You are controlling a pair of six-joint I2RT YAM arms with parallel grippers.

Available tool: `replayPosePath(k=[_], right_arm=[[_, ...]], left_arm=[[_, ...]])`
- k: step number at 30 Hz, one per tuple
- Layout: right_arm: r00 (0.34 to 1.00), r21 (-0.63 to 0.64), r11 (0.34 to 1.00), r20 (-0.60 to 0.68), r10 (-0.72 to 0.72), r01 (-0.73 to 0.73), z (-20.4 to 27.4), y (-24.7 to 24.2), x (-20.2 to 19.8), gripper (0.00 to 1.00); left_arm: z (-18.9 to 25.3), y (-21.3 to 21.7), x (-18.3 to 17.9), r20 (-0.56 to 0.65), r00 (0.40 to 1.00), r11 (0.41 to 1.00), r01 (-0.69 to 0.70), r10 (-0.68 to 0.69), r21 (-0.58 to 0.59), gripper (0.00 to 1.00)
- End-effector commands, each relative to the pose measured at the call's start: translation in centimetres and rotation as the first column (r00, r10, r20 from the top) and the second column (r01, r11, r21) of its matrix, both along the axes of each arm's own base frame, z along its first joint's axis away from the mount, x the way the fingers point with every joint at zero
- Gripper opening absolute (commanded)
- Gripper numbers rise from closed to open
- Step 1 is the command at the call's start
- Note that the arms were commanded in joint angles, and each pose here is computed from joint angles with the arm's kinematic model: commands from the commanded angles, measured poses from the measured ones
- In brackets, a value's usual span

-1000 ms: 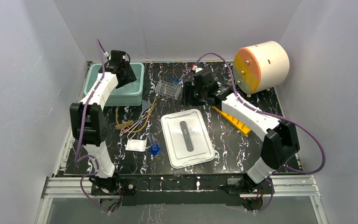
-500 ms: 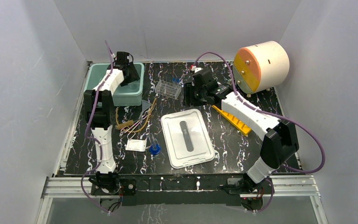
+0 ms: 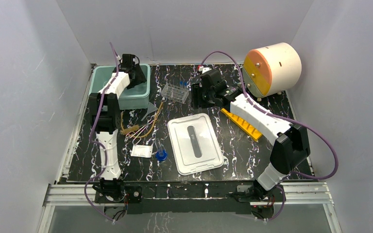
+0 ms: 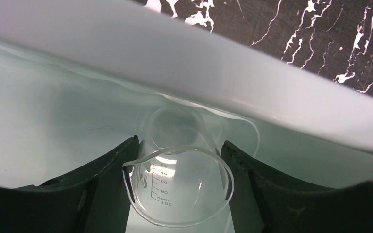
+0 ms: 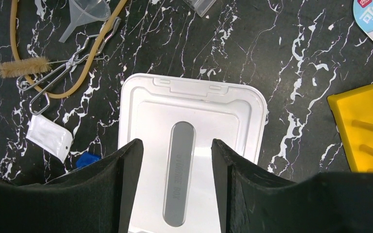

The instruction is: Organize the chemistry lab equipment

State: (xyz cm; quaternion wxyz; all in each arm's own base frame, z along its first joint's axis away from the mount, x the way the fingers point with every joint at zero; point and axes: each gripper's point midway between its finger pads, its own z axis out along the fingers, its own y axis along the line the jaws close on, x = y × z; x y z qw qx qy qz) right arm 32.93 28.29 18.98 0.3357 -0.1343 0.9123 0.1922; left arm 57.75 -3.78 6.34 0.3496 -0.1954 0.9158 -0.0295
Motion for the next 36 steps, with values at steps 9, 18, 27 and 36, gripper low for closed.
replayPosePath(k=[9, 18, 27, 36], right_arm=[[1.0, 0.059, 0.998, 0.025, -0.007, 0.006, 1.9, 0.5, -0.1, 0.62], [0.999, 0.081, 0.996, 0.017, -0.029, 0.027, 2.1, 0.2, -0.6, 0.63], [0.997, 0.142, 0.99, -0.082, 0.003, 0.009, -0.1, 2.0, -1.5, 0.62], [0.995, 0.159, 0.987, -0.105, -0.004, 0.021, -1.0, 2.9, -1.2, 0.61]], left_arm=[[11.7, 0.0, 0.7, 0.169, 0.985, 0.999, 0.034, -0.037, 0.019, 0.76], [19.6, 1.1, -5.8, 0.193, 0.981, 0.999, 0.02, -0.028, 0.048, 0.86], [18.8, -2.2, -19.2, 0.175, 0.954, 0.965, 0.256, -0.244, -0.049, 0.86], [9.1, -4.3, -27.5, 0.012, 0.853, 0.852, 0.52, -0.521, 0.05, 0.62]])
